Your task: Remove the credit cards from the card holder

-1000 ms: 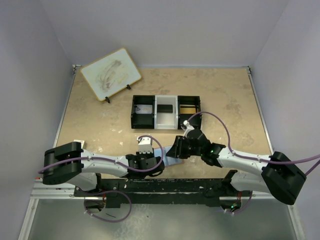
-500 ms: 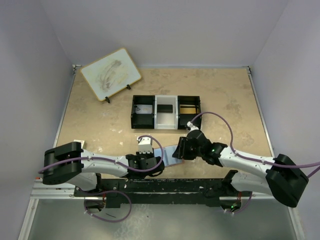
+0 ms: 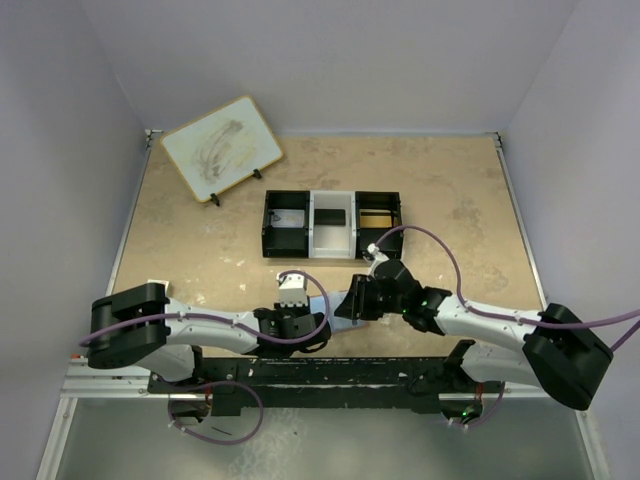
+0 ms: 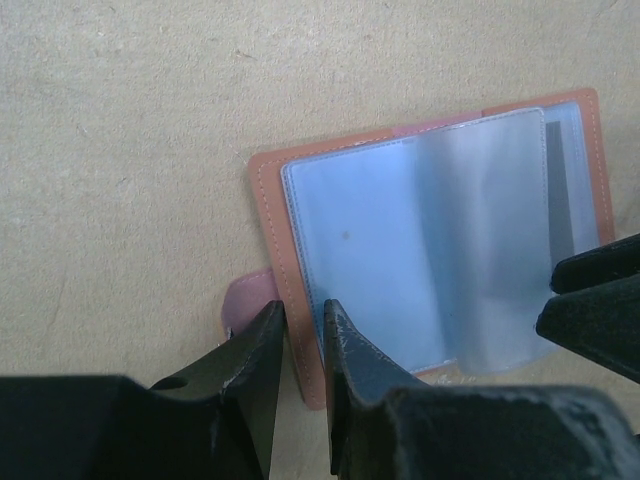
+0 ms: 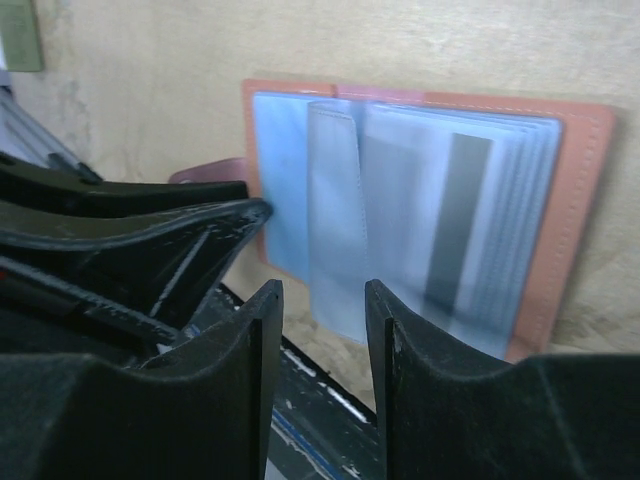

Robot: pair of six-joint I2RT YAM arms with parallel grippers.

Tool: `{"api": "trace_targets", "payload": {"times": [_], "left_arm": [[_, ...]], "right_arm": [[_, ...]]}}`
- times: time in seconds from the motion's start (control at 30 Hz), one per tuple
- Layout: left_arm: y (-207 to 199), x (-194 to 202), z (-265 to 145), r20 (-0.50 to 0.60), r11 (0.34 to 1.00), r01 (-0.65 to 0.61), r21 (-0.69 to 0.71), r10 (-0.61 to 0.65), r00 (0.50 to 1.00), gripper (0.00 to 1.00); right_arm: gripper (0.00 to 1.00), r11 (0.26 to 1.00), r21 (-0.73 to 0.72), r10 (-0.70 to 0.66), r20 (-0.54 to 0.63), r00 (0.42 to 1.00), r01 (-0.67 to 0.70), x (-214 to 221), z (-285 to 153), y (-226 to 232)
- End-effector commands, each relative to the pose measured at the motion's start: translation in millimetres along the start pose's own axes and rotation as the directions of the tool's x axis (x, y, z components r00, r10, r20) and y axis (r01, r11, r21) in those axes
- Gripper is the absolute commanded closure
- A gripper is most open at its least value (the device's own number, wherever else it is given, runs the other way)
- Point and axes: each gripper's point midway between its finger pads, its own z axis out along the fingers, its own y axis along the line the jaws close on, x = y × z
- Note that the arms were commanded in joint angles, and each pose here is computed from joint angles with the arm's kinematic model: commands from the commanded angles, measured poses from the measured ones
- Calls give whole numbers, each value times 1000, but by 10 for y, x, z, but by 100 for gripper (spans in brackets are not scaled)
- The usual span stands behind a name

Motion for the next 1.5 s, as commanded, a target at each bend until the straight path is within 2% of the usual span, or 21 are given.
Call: {"api": "trace_targets", "payload": {"times": [0.0, 0.13, 0.33, 0.5, 0.63, 0.87, 0.97, 1.07, 1.13, 1.23, 1.37, 1.47], "left_arm": [[-146, -20, -2, -7, 999, 13, 32, -13, 1000, 80], [-121, -23, -6, -5, 1000, 16, 27, -16, 1000, 81], [-81, -102, -42, 26, 998, 49, 34, -50, 998, 81], [17, -182, -110, 52, 996, 83, 38, -85, 995, 79], [102, -241, -180, 67, 993, 113, 43, -116, 991, 76], [92, -439, -351, 98, 976, 185, 114, -197, 976, 61], [53, -531, -420, 110, 968, 203, 148, -220, 969, 56], [13, -593, -468, 116, 964, 206, 169, -227, 967, 52], [-7, -628, -483, 125, 964, 203, 173, -226, 966, 49], [-39, -649, -470, 134, 965, 196, 172, -220, 966, 43], [-143, -593, -402, 119, 965, 185, 185, -209, 971, 37], [-193, -528, -309, 92, 971, 173, 163, -189, 978, 36]], "right_arm": [[59, 990, -140, 7, 3, 1000, -6, -47, 2, 297], [59, 992, -129, -3, 47, 999, 9, -147, 1, 310], [58, 970, -242, -11, 36, 999, 20, -193, 131, 547], [59, 937, -348, -29, -27, 999, 18, -190, 341, 792], [54, 948, -317, -49, -68, 996, 25, -156, 478, 749], [44, 939, -332, -94, 0, 996, 89, -272, 214, 875], [41, 933, -346, -87, 57, 995, 101, -338, 28, 928], [34, 951, -294, -55, 134, 989, 92, -425, -179, 840], [29, 975, -221, -1, 146, 989, 33, -382, -256, 636], [30, 975, -183, 153, 154, 976, -124, -267, -327, 388], [34, 937, -224, 303, 137, 943, -269, -82, -369, 205], [35, 912, -241, 367, 124, 922, -330, -2, -398, 131]]}}
